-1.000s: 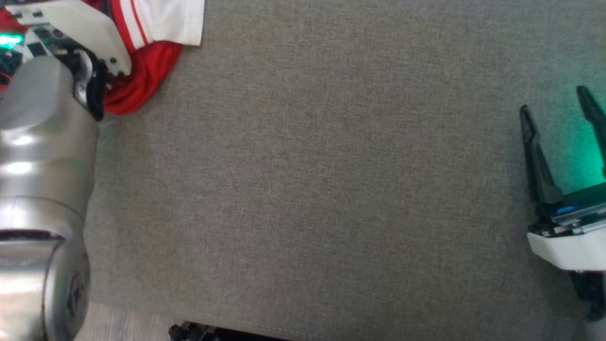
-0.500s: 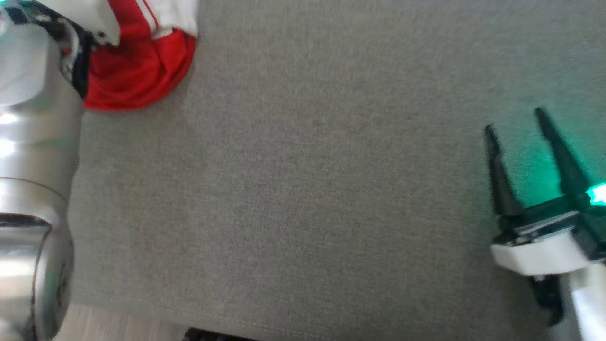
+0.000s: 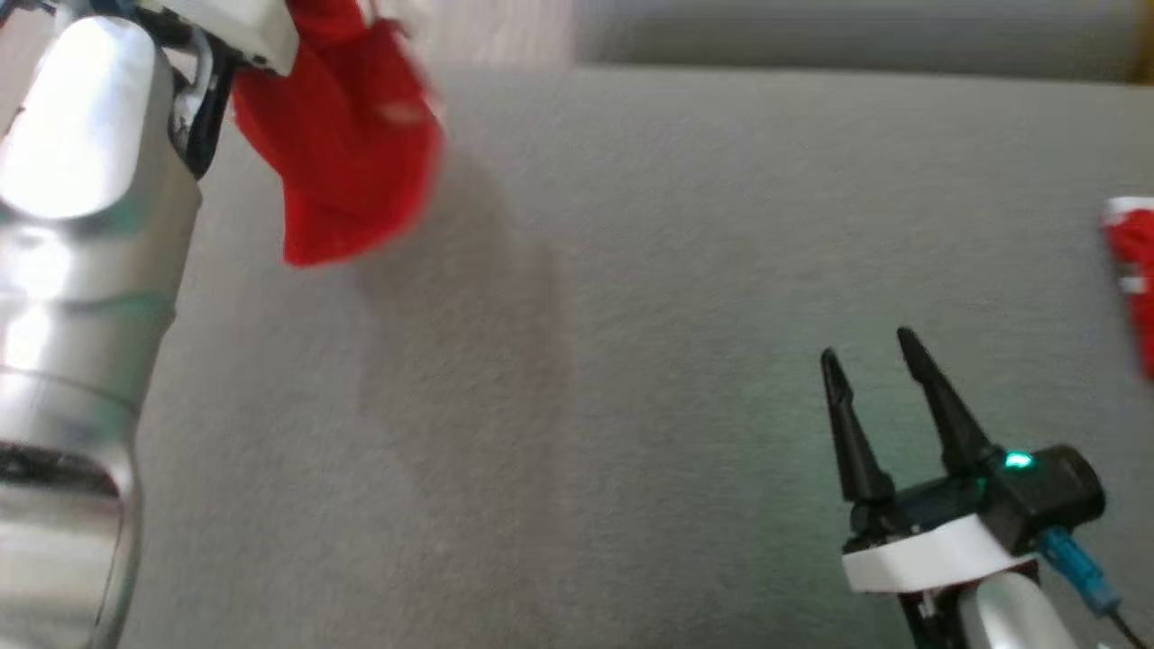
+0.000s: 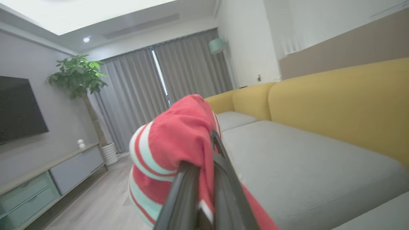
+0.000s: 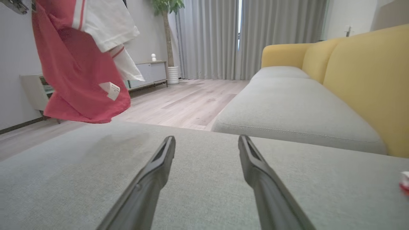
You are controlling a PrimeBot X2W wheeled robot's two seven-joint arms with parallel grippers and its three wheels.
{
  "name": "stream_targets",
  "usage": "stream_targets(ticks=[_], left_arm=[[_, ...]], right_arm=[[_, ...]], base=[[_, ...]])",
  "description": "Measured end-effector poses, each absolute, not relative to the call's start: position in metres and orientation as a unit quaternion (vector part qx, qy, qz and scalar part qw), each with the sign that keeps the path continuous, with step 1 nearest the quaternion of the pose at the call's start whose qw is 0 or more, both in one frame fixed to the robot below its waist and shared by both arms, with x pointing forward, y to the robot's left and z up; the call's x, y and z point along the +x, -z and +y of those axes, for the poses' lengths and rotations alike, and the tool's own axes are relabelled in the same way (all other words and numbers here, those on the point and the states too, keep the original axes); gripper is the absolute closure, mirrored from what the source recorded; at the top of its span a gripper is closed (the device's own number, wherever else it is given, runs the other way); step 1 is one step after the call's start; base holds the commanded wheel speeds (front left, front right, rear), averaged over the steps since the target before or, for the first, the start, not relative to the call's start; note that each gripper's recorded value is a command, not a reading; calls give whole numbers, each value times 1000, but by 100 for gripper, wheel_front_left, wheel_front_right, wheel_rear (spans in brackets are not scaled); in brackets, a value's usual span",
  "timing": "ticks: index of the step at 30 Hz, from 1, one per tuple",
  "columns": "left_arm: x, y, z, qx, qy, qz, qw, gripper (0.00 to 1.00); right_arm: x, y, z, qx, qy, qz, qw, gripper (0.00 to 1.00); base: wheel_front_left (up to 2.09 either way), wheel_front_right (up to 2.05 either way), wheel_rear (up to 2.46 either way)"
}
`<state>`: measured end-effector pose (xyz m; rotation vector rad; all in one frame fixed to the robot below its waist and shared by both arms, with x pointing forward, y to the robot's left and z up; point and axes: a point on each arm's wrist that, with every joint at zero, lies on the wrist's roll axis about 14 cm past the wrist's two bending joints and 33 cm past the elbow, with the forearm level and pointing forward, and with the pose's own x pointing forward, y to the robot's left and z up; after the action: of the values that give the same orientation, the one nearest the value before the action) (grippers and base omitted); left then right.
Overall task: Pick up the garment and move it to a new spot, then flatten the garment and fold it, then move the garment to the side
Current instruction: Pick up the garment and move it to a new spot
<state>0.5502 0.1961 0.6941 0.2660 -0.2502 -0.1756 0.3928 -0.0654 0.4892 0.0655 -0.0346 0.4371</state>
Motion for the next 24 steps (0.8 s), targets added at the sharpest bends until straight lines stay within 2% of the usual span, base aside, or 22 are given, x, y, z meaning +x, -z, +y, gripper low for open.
stream_targets(ticks=[6, 11, 15, 22, 24], left_arm=[[521, -738, 99, 125, 217, -182, 951, 100], [490, -729, 14, 100, 330, -190, 919, 100], [464, -674, -36, 74, 391, -149, 905, 100], [415, -515, -81, 20, 436, -4, 900, 100], [395, -473, -88, 9, 448, 47, 893, 76]], right_arm=[[365, -516, -103, 32, -156, -52, 986, 0], [347, -531, -133, 28, -107, -76, 991, 0], [335, -531, -156, 26, -68, -76, 994, 0], [335, -512, -176, 30, -30, -45, 998, 0], [338, -506, -178, 31, -25, -33, 999, 0]], base=[[0, 0, 0], [0, 0, 0], [0, 0, 0], [0, 0, 0], [0, 0, 0]])
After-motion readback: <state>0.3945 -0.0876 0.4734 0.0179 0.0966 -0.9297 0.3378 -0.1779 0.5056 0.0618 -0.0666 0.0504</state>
